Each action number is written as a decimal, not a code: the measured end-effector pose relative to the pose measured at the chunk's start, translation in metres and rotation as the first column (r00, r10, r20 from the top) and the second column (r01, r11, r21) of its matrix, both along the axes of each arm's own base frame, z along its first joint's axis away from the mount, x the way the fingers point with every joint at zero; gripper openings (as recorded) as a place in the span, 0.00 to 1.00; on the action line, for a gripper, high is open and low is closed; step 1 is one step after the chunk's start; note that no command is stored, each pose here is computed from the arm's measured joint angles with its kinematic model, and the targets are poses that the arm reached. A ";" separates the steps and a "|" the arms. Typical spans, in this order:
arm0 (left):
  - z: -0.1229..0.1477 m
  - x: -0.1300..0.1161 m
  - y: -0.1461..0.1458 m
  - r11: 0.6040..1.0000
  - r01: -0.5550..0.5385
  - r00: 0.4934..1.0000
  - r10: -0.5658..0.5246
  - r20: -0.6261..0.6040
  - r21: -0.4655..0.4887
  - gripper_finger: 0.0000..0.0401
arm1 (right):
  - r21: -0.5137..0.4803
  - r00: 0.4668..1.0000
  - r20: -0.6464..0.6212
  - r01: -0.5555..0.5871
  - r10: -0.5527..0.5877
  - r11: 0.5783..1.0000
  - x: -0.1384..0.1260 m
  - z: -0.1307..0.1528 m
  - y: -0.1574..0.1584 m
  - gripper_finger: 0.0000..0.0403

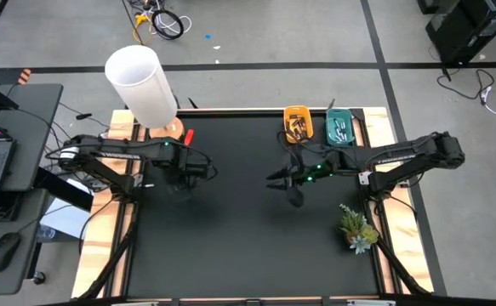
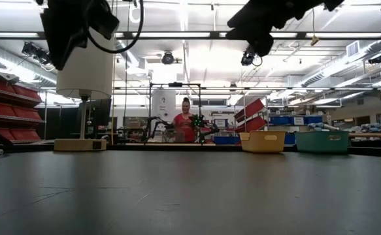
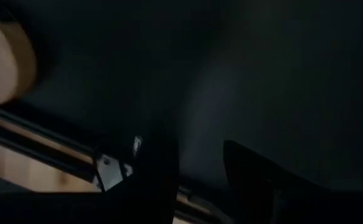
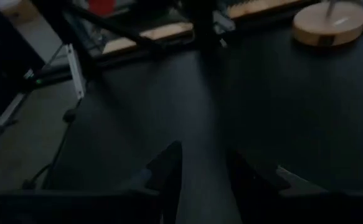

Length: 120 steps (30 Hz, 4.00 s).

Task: Sort batteries
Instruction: Put the silver battery into the blue bin

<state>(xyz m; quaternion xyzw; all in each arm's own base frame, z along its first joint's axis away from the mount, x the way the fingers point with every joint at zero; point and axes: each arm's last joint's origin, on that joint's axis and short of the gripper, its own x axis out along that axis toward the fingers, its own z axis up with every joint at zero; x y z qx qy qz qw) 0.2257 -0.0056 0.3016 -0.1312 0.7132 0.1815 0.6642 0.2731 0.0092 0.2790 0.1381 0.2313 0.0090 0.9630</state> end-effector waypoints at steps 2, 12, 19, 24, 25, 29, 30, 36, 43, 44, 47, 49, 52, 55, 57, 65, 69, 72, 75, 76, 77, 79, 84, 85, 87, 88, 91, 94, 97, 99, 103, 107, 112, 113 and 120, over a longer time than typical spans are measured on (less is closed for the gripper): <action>-0.001 0.000 0.002 0.999 -0.007 1.000 0.006 -0.016 -0.047 0.34 | 0.002 1.000 -0.018 -0.016 0.016 1.000 0.005 0.001 -0.001 0.33; -0.019 0.014 0.021 0.987 0.032 0.993 -0.049 -0.104 -0.160 0.33 | -0.124 0.993 -0.047 -0.117 0.112 0.985 0.045 0.020 -0.009 0.33; -0.043 0.026 0.037 0.956 -0.014 0.983 -0.041 -0.179 -0.294 0.33 | -0.151 0.990 -0.053 -0.134 0.127 0.979 0.062 0.029 -0.019 0.33; -0.072 0.029 0.044 0.909 -0.073 0.962 -0.045 -0.269 -0.411 0.33 | -0.152 0.992 -0.063 -0.114 0.106 0.982 0.049 0.040 -0.023 0.33; -0.078 0.028 0.044 0.903 -0.078 0.956 -0.052 -0.290 -0.422 0.33 | -0.158 0.992 -0.076 -0.111 0.100 0.981 0.046 0.041 -0.024 0.33; -0.093 0.025 0.049 0.891 -0.092 0.937 -0.073 -0.341 -0.445 0.33 | -0.164 0.989 -0.118 -0.105 0.087 0.981 0.039 0.033 -0.021 0.33; -0.096 0.023 0.050 0.889 -0.100 0.933 -0.072 -0.353 -0.446 0.33 | -0.154 0.989 -0.120 -0.103 0.084 0.983 0.039 0.030 -0.019 0.33; -0.107 0.010 0.057 0.898 -0.076 0.911 -0.114 -0.397 -0.433 0.33 | -0.151 0.993 -0.099 -0.071 0.057 0.986 0.040 0.024 0.000 0.33; -0.119 -0.003 0.060 0.903 -0.041 0.877 -0.172 -0.449 -0.427 0.33 | -0.120 0.992 -0.114 -0.058 0.044 0.991 0.039 0.017 0.009 0.33; -0.121 -0.005 0.060 0.906 -0.033 0.869 -0.182 -0.460 -0.421 0.33 | -0.120 0.992 -0.116 -0.057 0.043 0.991 0.039 0.017 0.009 0.33; -0.128 -0.013 0.060 0.922 -0.013 0.835 -0.202 -0.511 -0.386 0.33 | -0.123 0.993 -0.107 -0.051 0.038 0.991 0.040 0.017 0.007 0.33; -0.132 -0.019 0.060 0.928 -0.018 0.816 -0.202 -0.542 -0.373 0.35 | -0.126 0.995 -0.097 -0.044 0.032 0.991 0.041 0.018 0.005 0.33; -0.139 -0.023 0.061 0.944 -0.018 0.779 -0.194 -0.596 -0.330 0.39 | -0.126 0.996 -0.084 -0.027 0.016 0.992 0.041 0.019 -0.001 0.33; -0.149 -0.021 0.064 0.956 0.007 0.739 -0.204 -0.643 -0.295 0.42 | -0.110 0.998 -0.064 -0.018 0.011 0.994 0.043 0.021 -0.006 0.33; -0.157 -0.018 0.066 0.955 0.024 0.728 -0.219 -0.650 -0.294 0.44 | -0.092 0.999 -0.047 -0.008 0.004 0.996 0.043 0.022 -0.008 0.33; -0.185 -0.012 0.069 0.936 0.033 0.699 -0.272 -0.661 -0.351 0.44 | -0.036 0.995 -0.096 0.010 -0.013 0.999 0.041 0.018 -0.004 0.33; -0.193 -0.021 0.066 0.934 0.029 0.693 -0.275 -0.666 -0.356 0.44 | -0.043 0.992 -0.121 0.031 -0.036 0.999 0.038 0.018 0.002 0.33; -0.196 -0.027 0.065 0.932 0.022 0.679 -0.280 -0.679 -0.362 0.44 | -0.046 0.993 -0.106 0.042 -0.047 0.998 0.039 0.019 0.003 0.33; -0.197 -0.027 0.066 0.936 0.033 0.681 -0.278 -0.677 -0.351 0.44 | -0.039 0.995 -0.073 0.058 -0.061 0.998 0.041 0.022 0.000 0.33; -0.198 -0.027 0.067 0.938 0.036 0.686 -0.275 -0.674 -0.346 0.44 | -0.040 0.996 -0.069 0.062 -0.065 0.997 0.041 0.022 -0.001 0.33; -0.198 -0.027 0.067 0.939 0.039 0.688 -0.273 -0.672 -0.341 0.44 | -0.042 0.995 -0.068 0.064 -0.067 0.997 0.041 0.022 -0.003 0.33; -0.199 -0.027 0.068 0.941 0.042 0.691 -0.270 -0.671 -0.335 0.44 | -0.043 0.995 -0.071 0.067 -0.070 0.997 0.041 0.023 -0.005 0.33; -0.203 -0.027 0.069 0.950 0.065 0.710 -0.260 -0.655 -0.306 0.44 | -0.032 0.995 -0.047 0.085 -0.087 0.996 0.042 0.026 -0.009 0.33; -0.203 -0.028 0.069 0.949 0.061 0.707 -0.259 -0.658 -0.308 0.44 | -0.026 0.995 -0.048 0.087 -0.088 0.996 0.042 0.026 -0.009 0.33; -0.204 -0.031 0.068 0.949 0.056 0.701 -0.259 -0.664 -0.311 0.44 | -0.023 0.995 -0.047 0.087 -0.088 0.996 0.042 0.026 -0.009 0.33; -0.205 -0.031 0.068 0.949 0.056 0.701 -0.259 -0.665 -0.311 0.44 | -0.023 0.995 -0.046 0.087 -0.088 0.996 0.042 0.026 -0.009 0.33; -0.205 -0.031 0.068 0.949 0.056 0.700 -0.259 -0.665 -0.311 0.44 | -0.022 0.995 -0.043 0.087 -0.088 0.996 0.042 0.026 -0.009 0.33; -0.205 -0.031 0.068 0.949 0.056 0.701 -0.259 -0.665 -0.311 0.44 | -0.012 0.995 -0.030 0.093 -0.093 0.996 0.043 0.027 -0.009 0.33; -0.205 -0.032 0.068 0.949 0.055 0.699 -0.259 -0.666 -0.312 0.44 | -0.011 0.995 -0.020 0.093 -0.093 0.996 0.043 0.028 -0.009 0.33; -0.206 -0.032 0.068 0.948 0.051 0.694 -0.260 -0.672 -0.314 0.44 | -0.016 0.996 -0.019 0.086 -0.087 0.996 0.043 0.028 -0.008 0.33; -0.212 -0.030 0.068 0.945 0.038 0.666 -0.266 -0.697 -0.324 0.44 | -0.021 0.997 -0.019 0.071 -0.071 0.997 0.043 0.028 -0.006 0.33; -0.214 -0.029 0.067 0.951 0.035 0.663 -0.251 -0.705 -0.306 0.44 | -0.025 0.998 -0.023 0.064 -0.065 0.998 0.043 0.028 -0.005 0.33; -0.216 -0.029 0.067 0.957 0.017 0.681 -0.224 -0.697 -0.290 0.44 | -0.032 0.999 -0.015 0.050 -0.051 0.998 0.041 0.031 -0.005 0.33; -0.216 -0.029 0.067 0.957 0.015 0.682 -0.221 -0.697 -0.288 0.44 | -0.031 0.999 -0.014 0.049 -0.049 0.998 0.041 0.031 -0.005 0.33; -0.214 -0.028 0.067 0.958 0.004 0.696 -0.209 -0.687 -0.287 0.44 | -0.032 0.999 -0.029 0.032 -0.033 0.999 0.038 0.031 -0.004 0.33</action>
